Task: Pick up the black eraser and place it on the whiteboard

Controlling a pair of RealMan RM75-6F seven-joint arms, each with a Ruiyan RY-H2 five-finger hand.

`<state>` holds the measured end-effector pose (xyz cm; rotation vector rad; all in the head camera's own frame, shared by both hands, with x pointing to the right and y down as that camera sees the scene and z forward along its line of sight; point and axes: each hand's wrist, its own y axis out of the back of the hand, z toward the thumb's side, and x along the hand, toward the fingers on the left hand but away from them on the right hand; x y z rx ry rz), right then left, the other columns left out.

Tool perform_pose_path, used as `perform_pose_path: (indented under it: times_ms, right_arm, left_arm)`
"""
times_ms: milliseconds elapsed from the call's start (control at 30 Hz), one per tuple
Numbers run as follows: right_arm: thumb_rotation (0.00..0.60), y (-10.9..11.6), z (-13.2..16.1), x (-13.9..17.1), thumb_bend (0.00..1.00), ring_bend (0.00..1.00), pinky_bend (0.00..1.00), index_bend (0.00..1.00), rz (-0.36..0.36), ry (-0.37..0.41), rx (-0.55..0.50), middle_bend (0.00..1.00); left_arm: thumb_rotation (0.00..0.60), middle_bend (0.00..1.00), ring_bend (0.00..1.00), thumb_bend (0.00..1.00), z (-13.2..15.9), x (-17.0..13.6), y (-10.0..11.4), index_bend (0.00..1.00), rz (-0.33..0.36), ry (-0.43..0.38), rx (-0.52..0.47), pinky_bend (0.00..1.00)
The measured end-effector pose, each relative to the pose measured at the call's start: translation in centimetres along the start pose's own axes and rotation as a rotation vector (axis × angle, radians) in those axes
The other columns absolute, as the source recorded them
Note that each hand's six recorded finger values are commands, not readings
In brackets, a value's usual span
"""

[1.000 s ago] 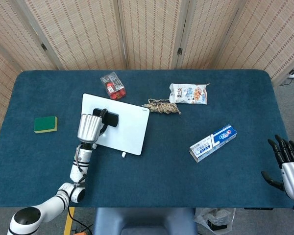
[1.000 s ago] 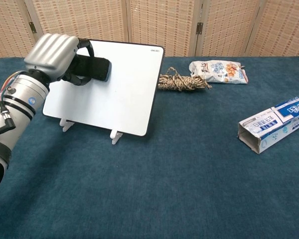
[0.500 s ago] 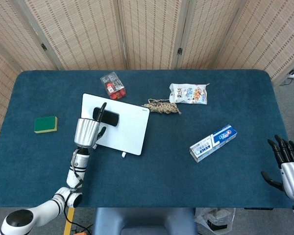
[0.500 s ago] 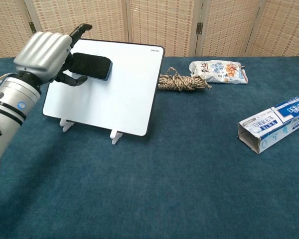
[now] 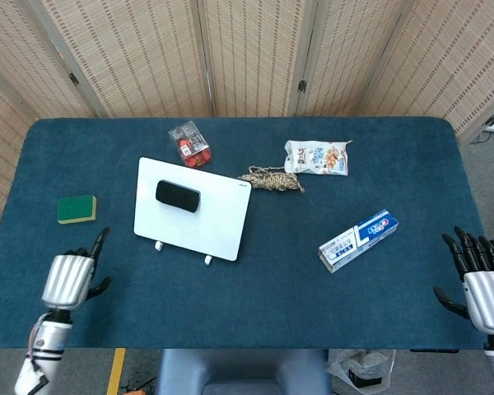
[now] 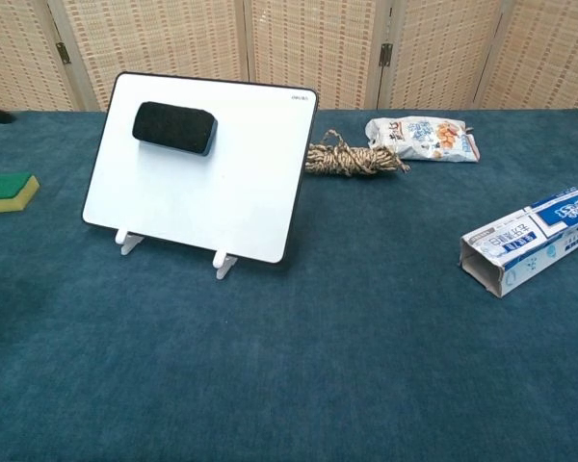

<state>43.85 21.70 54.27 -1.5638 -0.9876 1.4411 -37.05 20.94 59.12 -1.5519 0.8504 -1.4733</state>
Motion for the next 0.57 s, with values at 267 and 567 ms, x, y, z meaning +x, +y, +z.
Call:
perform_pose_path:
  times_ms: [267,567]
  right_arm:
    - [0.600,-0.4,0.0,-0.6,0.27,0.01,0.01,0.00,0.015,-0.009,0.009,0.00]
    - [0.600,-0.5,0.4,-0.5,0.27,0.02,0.01,0.00,0.016,0.001,0.017,0.00]
  left_arm:
    - [0.600,0.25,0.28,0.23,-7.0,-7.8,0.3,0.00,-0.027,0.236,-0.044,0.40]
    - [0.600,0.11,0.11,0.23,-9.6,-11.4,0.0,0.00,0.023,0.340,0.020,0.24]
